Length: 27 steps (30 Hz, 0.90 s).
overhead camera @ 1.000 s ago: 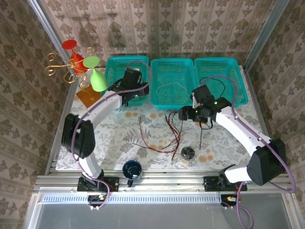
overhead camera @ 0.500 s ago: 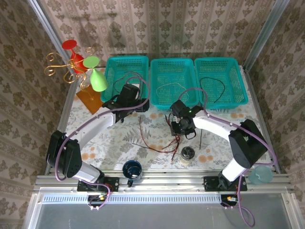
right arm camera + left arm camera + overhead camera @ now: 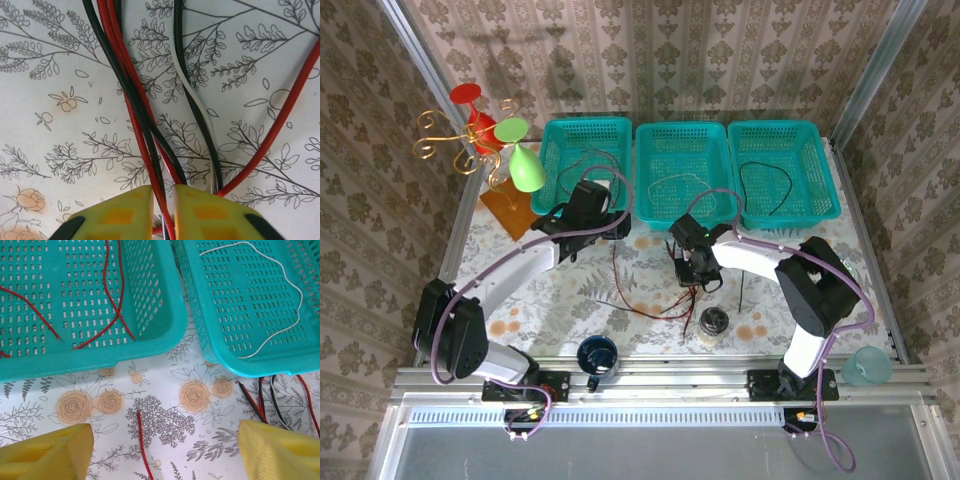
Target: Untangle the cables
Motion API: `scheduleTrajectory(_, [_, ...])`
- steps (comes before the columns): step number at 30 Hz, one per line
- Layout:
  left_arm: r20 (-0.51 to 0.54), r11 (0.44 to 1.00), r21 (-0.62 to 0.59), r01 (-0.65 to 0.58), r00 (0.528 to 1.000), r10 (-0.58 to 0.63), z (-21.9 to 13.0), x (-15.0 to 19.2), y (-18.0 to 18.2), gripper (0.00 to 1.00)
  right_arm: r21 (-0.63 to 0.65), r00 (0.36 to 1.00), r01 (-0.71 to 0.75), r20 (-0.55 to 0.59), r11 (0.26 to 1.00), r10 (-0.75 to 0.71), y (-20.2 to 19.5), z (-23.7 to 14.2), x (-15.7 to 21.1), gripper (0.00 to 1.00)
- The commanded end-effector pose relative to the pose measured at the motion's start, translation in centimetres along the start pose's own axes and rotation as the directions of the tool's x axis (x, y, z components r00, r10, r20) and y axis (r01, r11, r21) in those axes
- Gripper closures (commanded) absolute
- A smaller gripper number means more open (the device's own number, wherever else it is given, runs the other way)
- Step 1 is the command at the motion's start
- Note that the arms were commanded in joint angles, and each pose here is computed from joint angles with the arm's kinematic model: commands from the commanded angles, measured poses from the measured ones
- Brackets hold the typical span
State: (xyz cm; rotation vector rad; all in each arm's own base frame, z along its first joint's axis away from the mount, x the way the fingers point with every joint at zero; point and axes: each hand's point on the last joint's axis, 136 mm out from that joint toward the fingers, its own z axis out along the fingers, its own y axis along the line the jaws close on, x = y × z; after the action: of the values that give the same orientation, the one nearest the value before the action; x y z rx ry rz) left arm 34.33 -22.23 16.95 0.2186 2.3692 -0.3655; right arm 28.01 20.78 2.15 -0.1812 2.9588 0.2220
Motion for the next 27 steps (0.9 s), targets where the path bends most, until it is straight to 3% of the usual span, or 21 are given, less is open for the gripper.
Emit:
scheduleTrajectory(1, [0.009, 1.000, -0.008, 0.005, 1.000, -0.005, -0.9, 0.1, 0.6, 0.23, 0.010, 1.000, 0.012, 0.013, 1.000, -0.012, 0.3, 0.0, -0.7, 0.89])
scheduleTrajectory(5, [0.014, 1.000, -0.013, 0.006, 1.000, -0.006, -1.3, 0.1, 0.9, 0.23, 0.009, 0.998, 0.026, 0.056, 1.000, -0.026, 0.4, -1.9, -1.4, 1.00])
scheduleTrajectory(15, [0.072, 0.987, 0.109, -0.121, 0.991, 0.114, -3.3, -1.1, -1.3, 0.24, -0.088, 0.972, 0.021, 0.237, 0.996, 0.001, 1.5, -10.5, -3.3, 1.00])
scheduleTrajectory(20, [0.134, 0.969, 0.144, -0.202, 0.974, 0.183, -5.0, -1.9, -1.8, 0.24, -0.226, 0.937, -0.003, 0.339, 0.974, 0.081, 2.3, -15.1, -4.4, 1.00])
scheduleTrajectory(27, [0.101, 0.973, 0.214, -0.082, 0.993, 0.061, -6.6, -2.5, -0.9, 0.22, -0.329, 0.880, -0.021, 0.442, 0.944, 0.173, 2.1, -20.2, -5.6, 1.00])
